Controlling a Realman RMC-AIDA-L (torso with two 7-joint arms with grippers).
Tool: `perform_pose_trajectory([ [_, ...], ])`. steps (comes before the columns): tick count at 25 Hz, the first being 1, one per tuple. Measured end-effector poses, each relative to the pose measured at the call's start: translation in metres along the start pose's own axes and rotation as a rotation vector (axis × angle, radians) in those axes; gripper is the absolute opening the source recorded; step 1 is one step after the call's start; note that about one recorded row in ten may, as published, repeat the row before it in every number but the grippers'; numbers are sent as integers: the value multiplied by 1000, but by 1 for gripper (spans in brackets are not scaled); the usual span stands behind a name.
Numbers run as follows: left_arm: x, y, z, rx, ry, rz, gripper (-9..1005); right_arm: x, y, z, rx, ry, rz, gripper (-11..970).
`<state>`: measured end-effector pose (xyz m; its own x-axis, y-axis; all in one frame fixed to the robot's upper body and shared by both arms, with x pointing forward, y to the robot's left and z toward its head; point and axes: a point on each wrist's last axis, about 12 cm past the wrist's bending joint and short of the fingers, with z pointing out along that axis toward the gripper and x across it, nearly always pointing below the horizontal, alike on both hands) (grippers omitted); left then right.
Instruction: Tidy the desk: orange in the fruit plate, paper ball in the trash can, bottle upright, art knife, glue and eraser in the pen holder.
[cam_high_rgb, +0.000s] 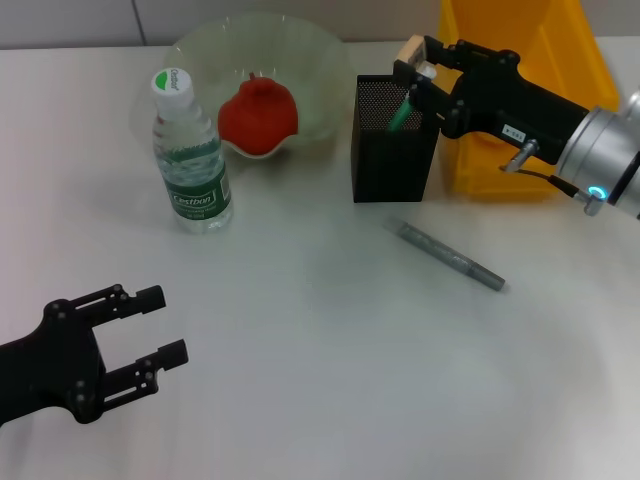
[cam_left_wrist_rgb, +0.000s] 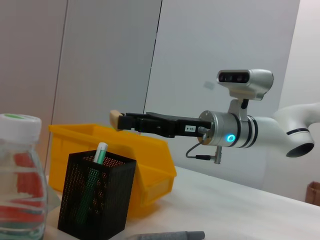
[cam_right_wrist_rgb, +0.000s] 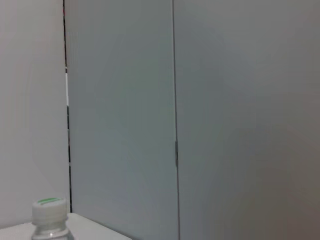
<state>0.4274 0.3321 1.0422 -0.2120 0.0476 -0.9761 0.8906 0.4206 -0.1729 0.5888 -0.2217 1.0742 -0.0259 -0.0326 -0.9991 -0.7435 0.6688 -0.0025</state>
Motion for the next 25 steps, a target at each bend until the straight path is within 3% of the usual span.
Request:
perform_pose_trajectory([
  [22, -2, 3, -1, 1, 4, 10, 720, -1, -4, 3, 28, 3, 3, 566],
  [25, -2, 3, -1, 1, 4, 9, 722, -1, -4, 3, 29, 3, 3, 724],
])
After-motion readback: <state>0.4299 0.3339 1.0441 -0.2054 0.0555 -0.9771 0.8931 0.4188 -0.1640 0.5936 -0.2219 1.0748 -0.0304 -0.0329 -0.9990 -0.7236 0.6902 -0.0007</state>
